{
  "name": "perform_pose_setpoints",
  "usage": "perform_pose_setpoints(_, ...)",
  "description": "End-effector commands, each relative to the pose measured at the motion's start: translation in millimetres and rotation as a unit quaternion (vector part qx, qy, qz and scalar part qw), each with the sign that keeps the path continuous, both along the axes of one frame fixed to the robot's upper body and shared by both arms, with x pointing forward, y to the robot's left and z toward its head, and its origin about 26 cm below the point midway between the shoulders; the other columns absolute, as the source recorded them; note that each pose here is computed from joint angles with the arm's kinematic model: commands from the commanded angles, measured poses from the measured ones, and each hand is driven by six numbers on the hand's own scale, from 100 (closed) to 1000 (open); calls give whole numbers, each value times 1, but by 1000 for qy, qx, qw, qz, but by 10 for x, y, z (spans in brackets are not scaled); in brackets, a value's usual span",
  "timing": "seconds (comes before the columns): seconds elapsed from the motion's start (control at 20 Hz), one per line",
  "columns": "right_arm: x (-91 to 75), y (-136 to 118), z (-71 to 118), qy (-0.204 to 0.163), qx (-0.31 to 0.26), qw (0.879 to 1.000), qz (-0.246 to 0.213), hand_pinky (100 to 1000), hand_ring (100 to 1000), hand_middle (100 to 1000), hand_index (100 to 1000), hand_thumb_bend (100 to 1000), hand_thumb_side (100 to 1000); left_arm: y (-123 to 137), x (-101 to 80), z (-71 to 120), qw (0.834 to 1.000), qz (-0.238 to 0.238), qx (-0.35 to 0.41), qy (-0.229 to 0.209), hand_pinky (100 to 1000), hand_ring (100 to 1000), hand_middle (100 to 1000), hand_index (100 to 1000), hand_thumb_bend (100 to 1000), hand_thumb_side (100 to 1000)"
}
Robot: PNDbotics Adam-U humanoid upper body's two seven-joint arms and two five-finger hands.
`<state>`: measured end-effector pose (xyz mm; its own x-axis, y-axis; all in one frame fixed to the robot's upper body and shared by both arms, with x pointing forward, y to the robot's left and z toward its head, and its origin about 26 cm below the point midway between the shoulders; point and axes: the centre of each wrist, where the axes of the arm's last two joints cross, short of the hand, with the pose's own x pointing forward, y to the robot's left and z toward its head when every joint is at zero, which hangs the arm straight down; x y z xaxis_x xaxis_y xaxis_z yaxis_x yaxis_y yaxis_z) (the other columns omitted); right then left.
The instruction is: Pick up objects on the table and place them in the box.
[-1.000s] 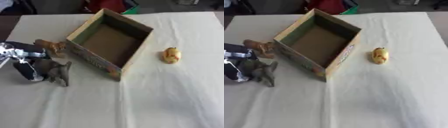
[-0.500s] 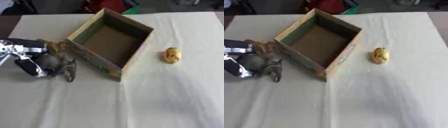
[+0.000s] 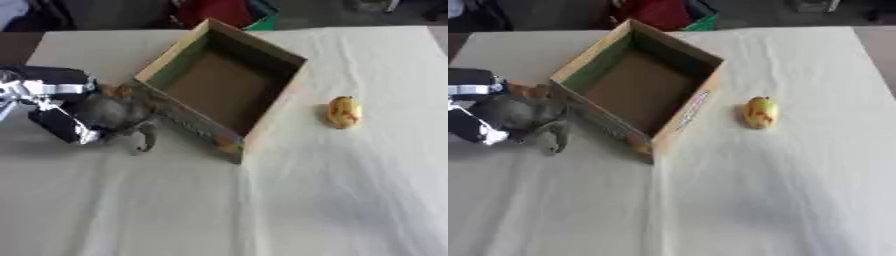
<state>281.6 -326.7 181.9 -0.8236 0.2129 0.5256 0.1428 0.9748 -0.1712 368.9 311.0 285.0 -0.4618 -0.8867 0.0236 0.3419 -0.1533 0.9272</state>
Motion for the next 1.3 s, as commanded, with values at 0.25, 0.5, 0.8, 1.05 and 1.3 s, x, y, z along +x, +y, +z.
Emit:
perform_pose_setpoints(0.25,-31,-22,76,-12,-1,1000,-3,705,1000,584,828,100,960,22,-174,306,999,-13,-22,-35,287,240,132,125,100,326)
perform_pose_setpoints(0.5,-35,-29,70,-11,1,1000,-5,705,1000,584,828,100,960,-4,-256,412,998,-28,-40,-39,289,235,131,125,100,326)
perform_pose_setpoints(0.8,-33,-31,82,-14,0,1000,-5,705,1000,584,826,100,954,-61,-314,676,992,-37,-88,-77,291,221,119,119,100,333)
perform_pose_setpoints(1.05,-21,-16,105,-18,-2,1000,2,705,1000,584,826,100,954,-169,-230,834,987,-32,-112,-108,290,218,115,115,100,336)
perform_pose_setpoints(1.3,-14,-4,112,-19,-2,1000,5,705,1000,583,827,100,957,-287,-55,922,981,-24,-134,-138,290,214,112,113,100,338)
